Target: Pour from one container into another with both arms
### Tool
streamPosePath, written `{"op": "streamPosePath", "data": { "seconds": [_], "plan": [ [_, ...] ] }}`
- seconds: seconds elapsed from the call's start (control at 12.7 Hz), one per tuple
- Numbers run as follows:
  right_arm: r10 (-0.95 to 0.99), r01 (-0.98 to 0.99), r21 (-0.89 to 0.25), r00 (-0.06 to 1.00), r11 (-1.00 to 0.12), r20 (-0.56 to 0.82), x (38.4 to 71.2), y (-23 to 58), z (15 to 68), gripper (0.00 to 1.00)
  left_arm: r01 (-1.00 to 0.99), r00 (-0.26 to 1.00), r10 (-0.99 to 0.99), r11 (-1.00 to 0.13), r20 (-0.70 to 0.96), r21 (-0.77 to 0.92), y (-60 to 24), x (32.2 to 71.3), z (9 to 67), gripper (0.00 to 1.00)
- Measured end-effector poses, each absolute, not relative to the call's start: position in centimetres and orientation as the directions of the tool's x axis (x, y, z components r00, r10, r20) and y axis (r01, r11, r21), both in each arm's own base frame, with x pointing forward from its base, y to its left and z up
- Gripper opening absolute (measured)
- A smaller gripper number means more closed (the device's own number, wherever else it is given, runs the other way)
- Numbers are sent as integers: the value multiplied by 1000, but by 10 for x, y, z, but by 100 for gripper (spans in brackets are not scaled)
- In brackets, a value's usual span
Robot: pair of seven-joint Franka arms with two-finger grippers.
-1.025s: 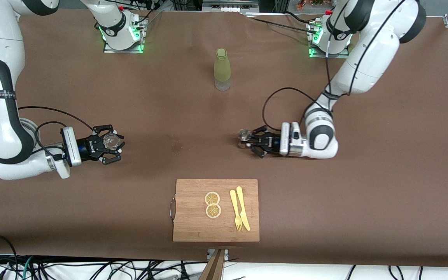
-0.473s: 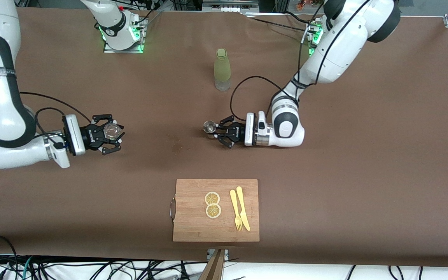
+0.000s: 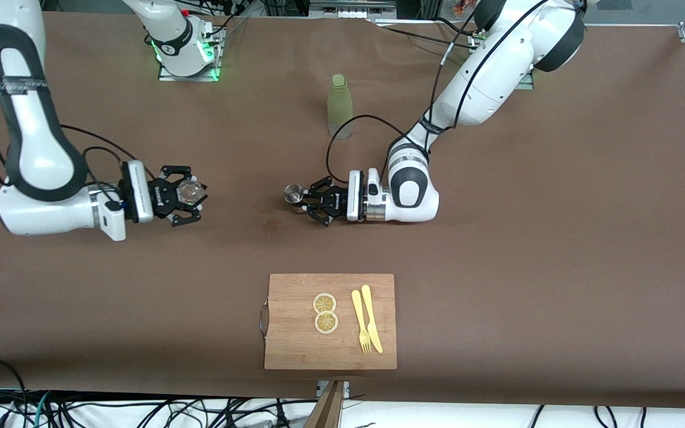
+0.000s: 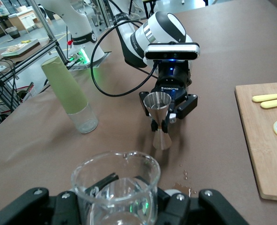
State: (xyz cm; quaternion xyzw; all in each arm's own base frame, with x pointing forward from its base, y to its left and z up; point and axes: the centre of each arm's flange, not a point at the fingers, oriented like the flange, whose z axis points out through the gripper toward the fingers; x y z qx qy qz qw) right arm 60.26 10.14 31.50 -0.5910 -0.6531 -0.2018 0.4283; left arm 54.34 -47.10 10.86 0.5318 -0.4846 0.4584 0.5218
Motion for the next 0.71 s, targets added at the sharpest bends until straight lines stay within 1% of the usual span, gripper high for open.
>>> {"op": "streamPosePath", "data": {
  "seconds": [0.39,0.71],
  "plan": [
    [651,959,-235,77,160,756,584,159,337,23,-996,93,-43,-18,995,92,-499,546,108,20],
    [694,964,-242,101,108,713,575,179,342,23,-996,83,-67,-26,994,81,-512,542,105,20]
  ]
}}
